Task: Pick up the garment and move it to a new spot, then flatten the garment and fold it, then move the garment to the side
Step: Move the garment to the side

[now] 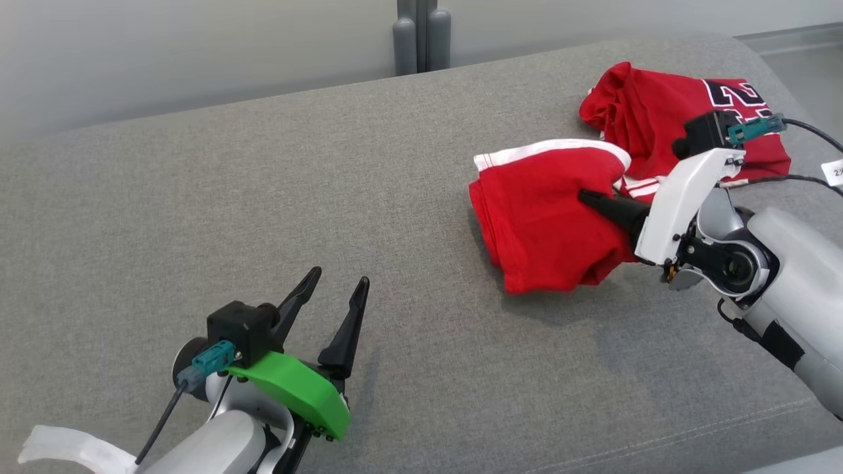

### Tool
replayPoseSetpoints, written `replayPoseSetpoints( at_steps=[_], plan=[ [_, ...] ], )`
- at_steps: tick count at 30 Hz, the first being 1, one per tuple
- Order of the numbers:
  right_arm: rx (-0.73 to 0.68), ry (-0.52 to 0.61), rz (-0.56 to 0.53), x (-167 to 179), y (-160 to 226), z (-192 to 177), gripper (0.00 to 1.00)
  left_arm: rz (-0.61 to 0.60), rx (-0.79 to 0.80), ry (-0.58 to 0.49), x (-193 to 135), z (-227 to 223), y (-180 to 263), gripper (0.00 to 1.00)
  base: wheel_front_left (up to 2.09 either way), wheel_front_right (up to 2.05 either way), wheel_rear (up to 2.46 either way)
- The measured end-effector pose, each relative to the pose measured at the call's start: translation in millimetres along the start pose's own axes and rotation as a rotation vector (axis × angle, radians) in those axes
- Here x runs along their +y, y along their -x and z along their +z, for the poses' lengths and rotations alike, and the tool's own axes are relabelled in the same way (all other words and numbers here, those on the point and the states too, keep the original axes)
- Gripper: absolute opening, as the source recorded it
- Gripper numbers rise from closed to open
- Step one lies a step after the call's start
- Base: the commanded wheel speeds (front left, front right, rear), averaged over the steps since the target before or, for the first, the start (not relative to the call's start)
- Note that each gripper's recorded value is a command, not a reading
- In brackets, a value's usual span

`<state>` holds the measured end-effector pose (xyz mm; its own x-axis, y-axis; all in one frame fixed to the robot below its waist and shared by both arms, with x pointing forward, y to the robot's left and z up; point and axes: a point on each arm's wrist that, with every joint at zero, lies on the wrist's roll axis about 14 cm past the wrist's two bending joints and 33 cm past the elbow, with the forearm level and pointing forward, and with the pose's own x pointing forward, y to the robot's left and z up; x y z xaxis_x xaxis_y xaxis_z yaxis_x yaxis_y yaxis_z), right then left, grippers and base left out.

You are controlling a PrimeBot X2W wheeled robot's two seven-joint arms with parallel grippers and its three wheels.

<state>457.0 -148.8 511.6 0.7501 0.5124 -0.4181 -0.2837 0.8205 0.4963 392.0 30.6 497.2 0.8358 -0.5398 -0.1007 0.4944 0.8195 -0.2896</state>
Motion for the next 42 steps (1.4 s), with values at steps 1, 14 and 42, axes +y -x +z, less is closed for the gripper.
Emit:
replayPoseSetpoints(
  at_steps=[1,14,42],
  plan=[
    [-0.007,0.016,0.001,0.3,-0.1,2.9,0.00,-0.004,0.004,0.001,-0.3,-1.2,-1.6,1.00,0.00,0.00,0.00],
    [0.002,0.247,-0.056,-25.5,-8.6,38.3,0.00,-0.004,0.051,0.013,16.8,-18.6,-19.9,1.00,0.00,0.00,0.00],
    [-0.083,0.516,-0.219,-115.8,-4.9,98.6,0.00,0.040,0.164,0.029,67.5,-60.9,-46.6,1.00,0.00,0.00,0.00]
  ],
)
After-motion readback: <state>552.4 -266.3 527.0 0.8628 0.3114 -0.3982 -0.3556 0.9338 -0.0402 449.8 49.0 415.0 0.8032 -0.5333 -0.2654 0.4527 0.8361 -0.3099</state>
